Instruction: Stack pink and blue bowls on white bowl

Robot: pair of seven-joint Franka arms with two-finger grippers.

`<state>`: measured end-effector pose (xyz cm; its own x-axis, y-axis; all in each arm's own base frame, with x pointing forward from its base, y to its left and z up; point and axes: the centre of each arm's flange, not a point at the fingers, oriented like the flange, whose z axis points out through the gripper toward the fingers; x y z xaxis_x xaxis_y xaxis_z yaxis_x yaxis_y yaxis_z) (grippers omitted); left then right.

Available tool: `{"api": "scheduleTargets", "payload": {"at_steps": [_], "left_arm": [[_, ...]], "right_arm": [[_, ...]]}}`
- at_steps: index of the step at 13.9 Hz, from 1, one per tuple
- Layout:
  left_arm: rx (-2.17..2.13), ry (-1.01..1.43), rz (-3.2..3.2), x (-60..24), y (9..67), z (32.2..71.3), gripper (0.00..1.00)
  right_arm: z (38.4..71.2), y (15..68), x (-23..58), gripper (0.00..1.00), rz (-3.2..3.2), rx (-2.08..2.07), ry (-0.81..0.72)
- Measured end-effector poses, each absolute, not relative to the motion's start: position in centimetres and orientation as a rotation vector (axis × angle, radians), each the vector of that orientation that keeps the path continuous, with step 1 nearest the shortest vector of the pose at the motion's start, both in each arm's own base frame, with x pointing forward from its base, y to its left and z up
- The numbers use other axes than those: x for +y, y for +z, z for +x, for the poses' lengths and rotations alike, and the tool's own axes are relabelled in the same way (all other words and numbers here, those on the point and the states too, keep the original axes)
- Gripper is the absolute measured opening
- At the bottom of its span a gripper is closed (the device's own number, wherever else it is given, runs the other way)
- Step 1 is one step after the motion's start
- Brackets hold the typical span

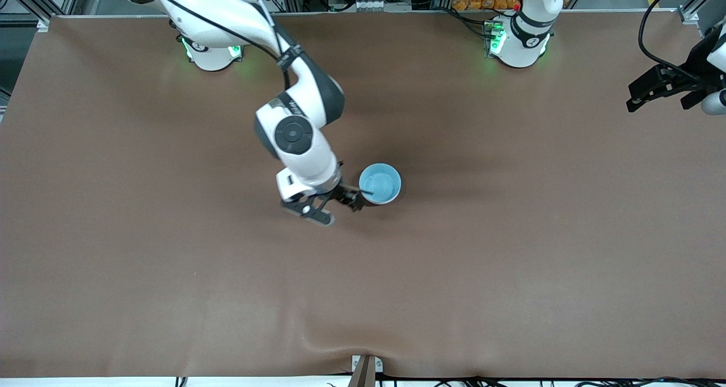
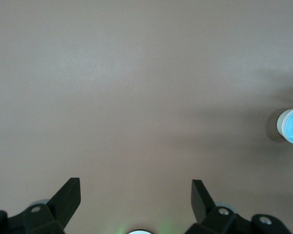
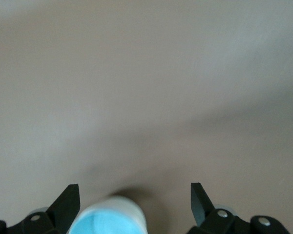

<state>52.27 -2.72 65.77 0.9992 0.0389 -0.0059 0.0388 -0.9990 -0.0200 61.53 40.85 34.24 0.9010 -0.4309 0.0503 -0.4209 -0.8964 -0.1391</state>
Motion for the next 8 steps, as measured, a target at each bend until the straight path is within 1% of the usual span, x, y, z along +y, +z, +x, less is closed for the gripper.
{"api": "scheduleTargets", "payload": {"at_steps": [1, 3, 6, 8], "left_arm": [[-0.059, 0.011, -3.121, -2.8, 65.8, 52.2, 1.00], [-0.046, 0.013, -3.120, -3.2, 66.0, 52.0, 1.00], [-0.035, 0.011, -3.120, -3.6, 66.3, 51.8, 1.00], [-0.036, 0.005, -3.121, -3.6, 66.5, 51.8, 1.00]], "right_arm": [[63.3, 35.5, 38.7, 1.00, -2.944, 0.681, -0.146], [66.1, 38.0, 34.3, 1.00, -2.956, 0.718, -0.147], [68.6, 41.5, 28.2, 1.00, -3.009, 0.711, -0.086], [70.0, 44.5, 23.4, 1.00, -3.023, 0.670, -0.096]]}}
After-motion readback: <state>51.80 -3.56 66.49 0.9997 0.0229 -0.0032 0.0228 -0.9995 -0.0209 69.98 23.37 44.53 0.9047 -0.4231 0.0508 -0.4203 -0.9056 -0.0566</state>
